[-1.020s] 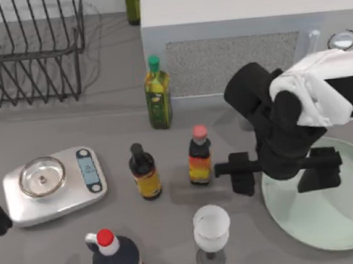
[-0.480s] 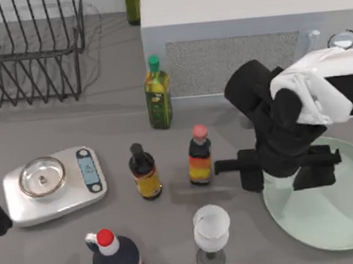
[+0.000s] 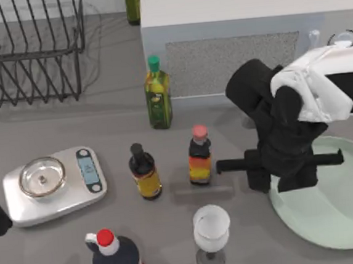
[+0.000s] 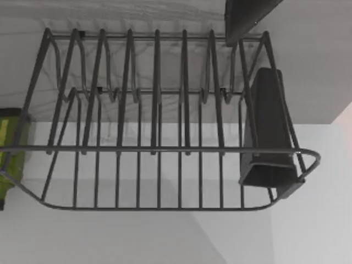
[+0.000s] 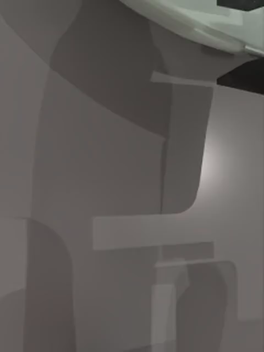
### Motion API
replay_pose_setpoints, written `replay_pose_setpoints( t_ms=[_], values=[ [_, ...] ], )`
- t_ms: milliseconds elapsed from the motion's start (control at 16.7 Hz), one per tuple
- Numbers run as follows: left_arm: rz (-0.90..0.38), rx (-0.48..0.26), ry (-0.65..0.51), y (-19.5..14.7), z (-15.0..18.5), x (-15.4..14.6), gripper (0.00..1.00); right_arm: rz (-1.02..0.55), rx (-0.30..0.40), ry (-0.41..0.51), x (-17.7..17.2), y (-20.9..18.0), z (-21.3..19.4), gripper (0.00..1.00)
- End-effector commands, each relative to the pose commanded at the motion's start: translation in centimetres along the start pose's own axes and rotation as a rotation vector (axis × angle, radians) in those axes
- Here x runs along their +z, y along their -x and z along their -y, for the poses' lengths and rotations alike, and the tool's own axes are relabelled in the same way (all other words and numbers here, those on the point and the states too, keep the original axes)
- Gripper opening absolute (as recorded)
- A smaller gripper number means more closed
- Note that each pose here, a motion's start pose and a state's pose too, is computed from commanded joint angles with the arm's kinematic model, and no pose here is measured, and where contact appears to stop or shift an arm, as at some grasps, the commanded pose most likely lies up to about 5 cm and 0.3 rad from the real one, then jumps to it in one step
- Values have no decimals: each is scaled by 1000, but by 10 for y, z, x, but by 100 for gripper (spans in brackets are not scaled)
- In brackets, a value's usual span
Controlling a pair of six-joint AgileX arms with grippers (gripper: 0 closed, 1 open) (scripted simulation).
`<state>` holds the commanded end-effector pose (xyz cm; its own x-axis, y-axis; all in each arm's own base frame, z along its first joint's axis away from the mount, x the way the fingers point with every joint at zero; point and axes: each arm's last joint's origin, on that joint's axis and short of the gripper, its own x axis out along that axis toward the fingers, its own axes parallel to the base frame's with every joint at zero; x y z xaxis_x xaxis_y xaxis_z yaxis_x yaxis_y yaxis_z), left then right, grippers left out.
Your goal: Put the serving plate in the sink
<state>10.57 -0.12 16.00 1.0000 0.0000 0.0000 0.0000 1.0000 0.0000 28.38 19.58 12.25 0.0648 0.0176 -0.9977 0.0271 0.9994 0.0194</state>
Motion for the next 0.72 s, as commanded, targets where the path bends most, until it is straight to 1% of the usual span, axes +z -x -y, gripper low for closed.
replay_pose_setpoints(
  t_ms=[180, 300, 540, 720],
  values=[
    [0, 0, 0, 0, 0, 0, 100, -55, -40, -29, 6, 11, 8, 0],
    [0, 0, 0, 0, 0, 0, 100, -77, -54, -51, 15, 32, 11, 0],
    [0, 0, 0, 0, 0, 0, 100, -69, -44, -67, 34, 104, 9, 0],
    [0, 0, 0, 0, 0, 0, 100, -48, -27, -54, 35, 161, 4, 0]
  ],
)
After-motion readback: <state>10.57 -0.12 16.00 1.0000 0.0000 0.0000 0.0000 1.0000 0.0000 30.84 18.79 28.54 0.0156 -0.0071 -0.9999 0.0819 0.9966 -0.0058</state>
